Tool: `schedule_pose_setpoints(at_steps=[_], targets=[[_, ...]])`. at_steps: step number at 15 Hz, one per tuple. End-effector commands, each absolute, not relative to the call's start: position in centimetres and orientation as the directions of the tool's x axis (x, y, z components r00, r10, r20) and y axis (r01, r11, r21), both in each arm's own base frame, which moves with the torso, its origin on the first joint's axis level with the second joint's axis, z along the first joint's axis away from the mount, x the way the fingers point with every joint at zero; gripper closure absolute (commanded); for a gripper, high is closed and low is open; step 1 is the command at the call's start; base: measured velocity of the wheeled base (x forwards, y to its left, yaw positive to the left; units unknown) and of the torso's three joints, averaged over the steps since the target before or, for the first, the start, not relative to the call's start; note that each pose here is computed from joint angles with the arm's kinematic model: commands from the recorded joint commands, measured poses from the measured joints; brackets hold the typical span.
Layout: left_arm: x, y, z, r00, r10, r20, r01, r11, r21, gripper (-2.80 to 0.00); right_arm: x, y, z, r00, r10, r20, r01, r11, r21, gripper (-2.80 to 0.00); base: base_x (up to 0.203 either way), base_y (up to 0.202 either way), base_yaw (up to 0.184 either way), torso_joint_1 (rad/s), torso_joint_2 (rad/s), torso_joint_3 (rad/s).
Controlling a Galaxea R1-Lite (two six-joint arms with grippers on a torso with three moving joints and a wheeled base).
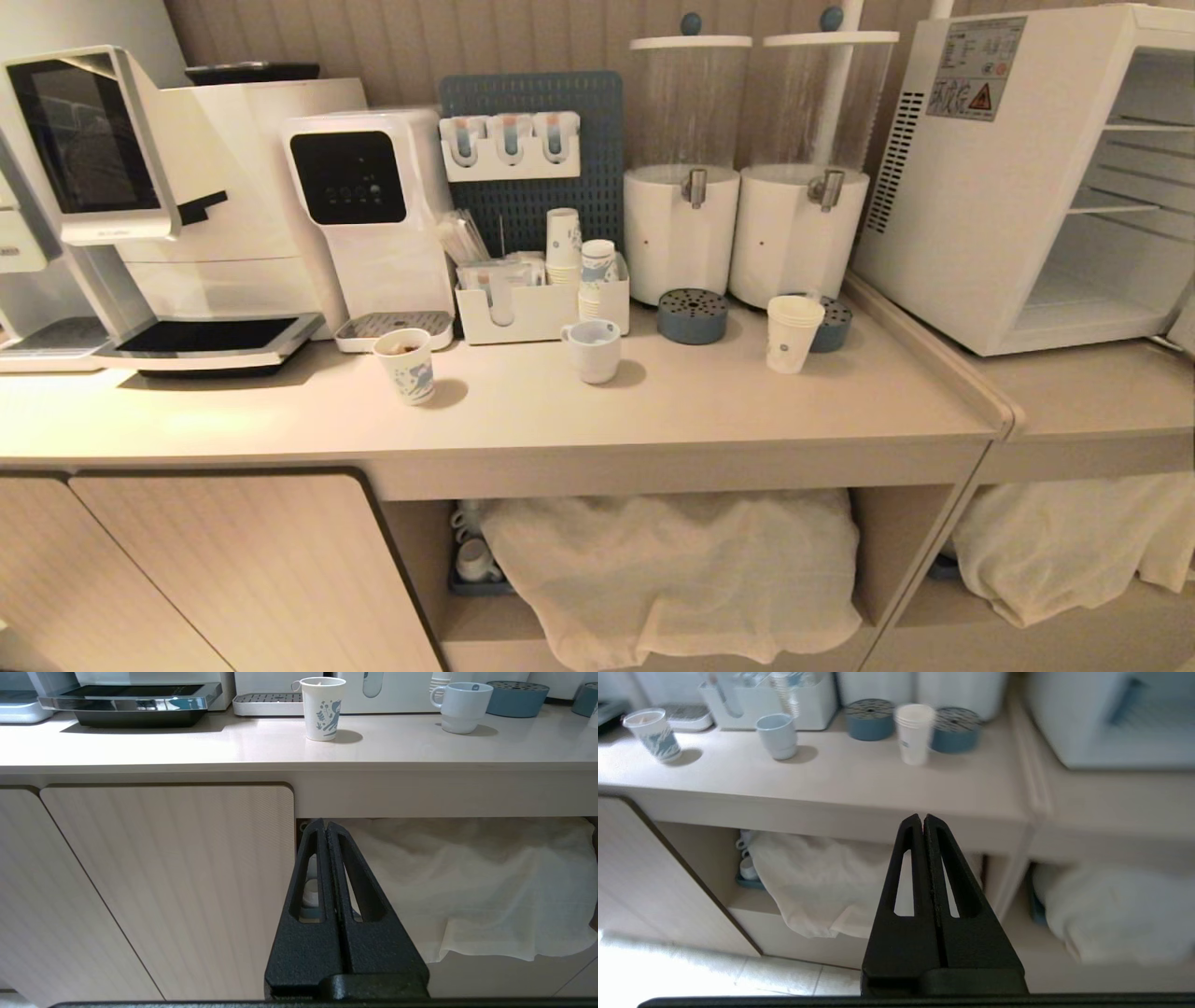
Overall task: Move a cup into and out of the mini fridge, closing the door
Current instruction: Close the freezer door
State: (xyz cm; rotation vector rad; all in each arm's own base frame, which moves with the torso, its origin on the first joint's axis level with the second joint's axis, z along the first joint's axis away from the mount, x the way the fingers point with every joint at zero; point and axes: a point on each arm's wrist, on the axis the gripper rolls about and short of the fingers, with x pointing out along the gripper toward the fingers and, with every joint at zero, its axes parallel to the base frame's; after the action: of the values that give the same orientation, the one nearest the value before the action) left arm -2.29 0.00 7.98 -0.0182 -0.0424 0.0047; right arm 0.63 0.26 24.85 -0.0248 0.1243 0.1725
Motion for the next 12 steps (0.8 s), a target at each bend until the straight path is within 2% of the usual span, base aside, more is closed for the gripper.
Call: schedule_pose_setpoints(at_steps=[1, 5, 8, 12], targets=[[-2.1, 0.0, 7.4, 1.000, 0.006, 0.023, -0.006, 1.000, -0.018, 0.00, -5.6, 0.0, 23.3, 0.991, 0.130, -0.041, -0.131, 0.991, -0.005, 0.00, 0.000, 0.000, 0.000, 0.000, 0.00, 0.000], [-2.1, 0.0, 7.4, 1.000, 0.006, 0.023, -0.006, 1.000, -0.018, 0.00, -10.4, 0.2, 18.6, 0.988, 0.142, 0.055, -0.141, 0.990, -0.016, 0.00, 0.000, 0.000, 0.000, 0.000, 0.00, 0.000], [-2.1, 0.0, 7.4, 1.000, 0.006, 0.023, -0.006, 1.000, -0.018, 0.00, -8.3, 0.1, 15.0, 0.997, 0.079, -0.005, -0.079, 0.997, 0.005, 0.00, 0.000, 0.000, 0.000, 0.000, 0.00, 0.000], [-2.1, 0.0, 7.4, 1.000, 0.006, 0.023, -0.006, 1.000, -0.018, 0.00, -4.1, 0.1, 11.3, 0.998, 0.034, 0.053, -0.034, 0.999, -0.003, 0.00, 0.000, 0.000, 0.000, 0.000, 0.00, 0.000]])
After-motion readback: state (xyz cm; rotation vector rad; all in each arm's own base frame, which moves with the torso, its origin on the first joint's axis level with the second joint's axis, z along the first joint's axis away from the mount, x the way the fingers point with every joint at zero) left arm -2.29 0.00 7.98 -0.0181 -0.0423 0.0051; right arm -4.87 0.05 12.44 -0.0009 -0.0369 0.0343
